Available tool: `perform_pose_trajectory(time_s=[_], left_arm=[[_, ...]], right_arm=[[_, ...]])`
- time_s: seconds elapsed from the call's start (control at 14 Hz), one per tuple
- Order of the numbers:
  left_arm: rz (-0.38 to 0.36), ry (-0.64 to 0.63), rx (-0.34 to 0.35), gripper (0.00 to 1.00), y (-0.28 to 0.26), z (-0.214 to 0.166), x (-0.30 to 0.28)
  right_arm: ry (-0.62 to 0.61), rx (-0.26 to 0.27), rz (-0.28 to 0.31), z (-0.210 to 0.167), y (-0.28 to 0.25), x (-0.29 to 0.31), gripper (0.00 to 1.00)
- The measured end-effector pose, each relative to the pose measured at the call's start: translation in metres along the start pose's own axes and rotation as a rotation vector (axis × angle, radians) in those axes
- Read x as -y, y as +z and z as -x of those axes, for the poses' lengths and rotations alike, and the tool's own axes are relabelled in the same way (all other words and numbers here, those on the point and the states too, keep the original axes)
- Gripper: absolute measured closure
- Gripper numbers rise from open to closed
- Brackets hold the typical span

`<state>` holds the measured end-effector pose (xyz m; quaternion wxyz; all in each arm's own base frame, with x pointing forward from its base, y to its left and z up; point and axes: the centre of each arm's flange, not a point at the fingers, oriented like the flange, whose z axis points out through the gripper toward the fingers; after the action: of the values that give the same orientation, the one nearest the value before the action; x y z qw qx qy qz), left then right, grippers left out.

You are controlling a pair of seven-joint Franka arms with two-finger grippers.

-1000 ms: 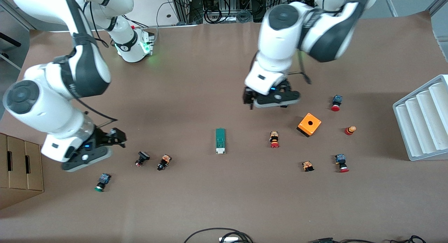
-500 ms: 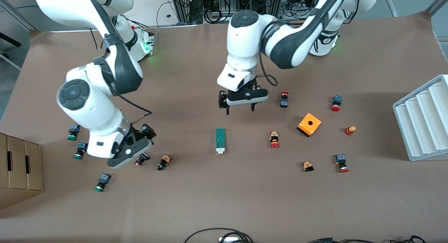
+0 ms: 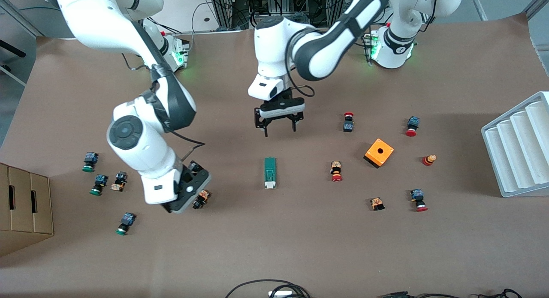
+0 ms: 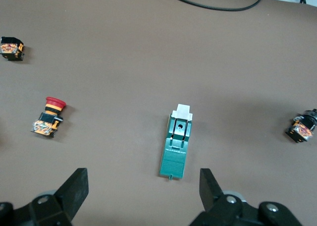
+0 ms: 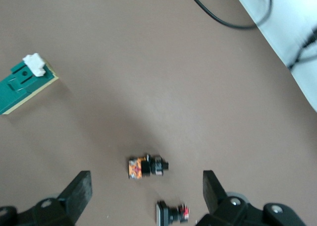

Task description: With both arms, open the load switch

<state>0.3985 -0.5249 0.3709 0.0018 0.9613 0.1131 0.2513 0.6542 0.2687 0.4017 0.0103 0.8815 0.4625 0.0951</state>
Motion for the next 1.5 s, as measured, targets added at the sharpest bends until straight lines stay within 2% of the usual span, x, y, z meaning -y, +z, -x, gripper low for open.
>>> perform_pose_trajectory(time_s=[0.29,0.71,0.93,1.07,1.5], left_arm=[[0.019,-0.011,-0.130,0.01,0.037,0.039,-0.010],[0.057,0.009,-0.223,0.02,0.075,0.081,-0.014],[0.109,0.004,-0.296,0.02,0.096,0.101,-0.014],[0.133,0.016,-0.320,0.02,0.112,0.119,-0.013],[0.086,0.088,-0.414,0.04,0.147,0.150,-0.006]], right_arm=[[-0.102,-0.019,-0.006,-0.044,0.014,0.044,0.00],[-0.260,-0.005,0.017,-0.071,0.054,0.071,0.00],[-0.311,0.008,0.046,-0.079,0.062,0.085,0.00],[-0.337,0.012,0.054,-0.085,0.071,0.100,0.00],[-0.383,0.024,0.069,-0.093,0.105,0.126,0.00]])
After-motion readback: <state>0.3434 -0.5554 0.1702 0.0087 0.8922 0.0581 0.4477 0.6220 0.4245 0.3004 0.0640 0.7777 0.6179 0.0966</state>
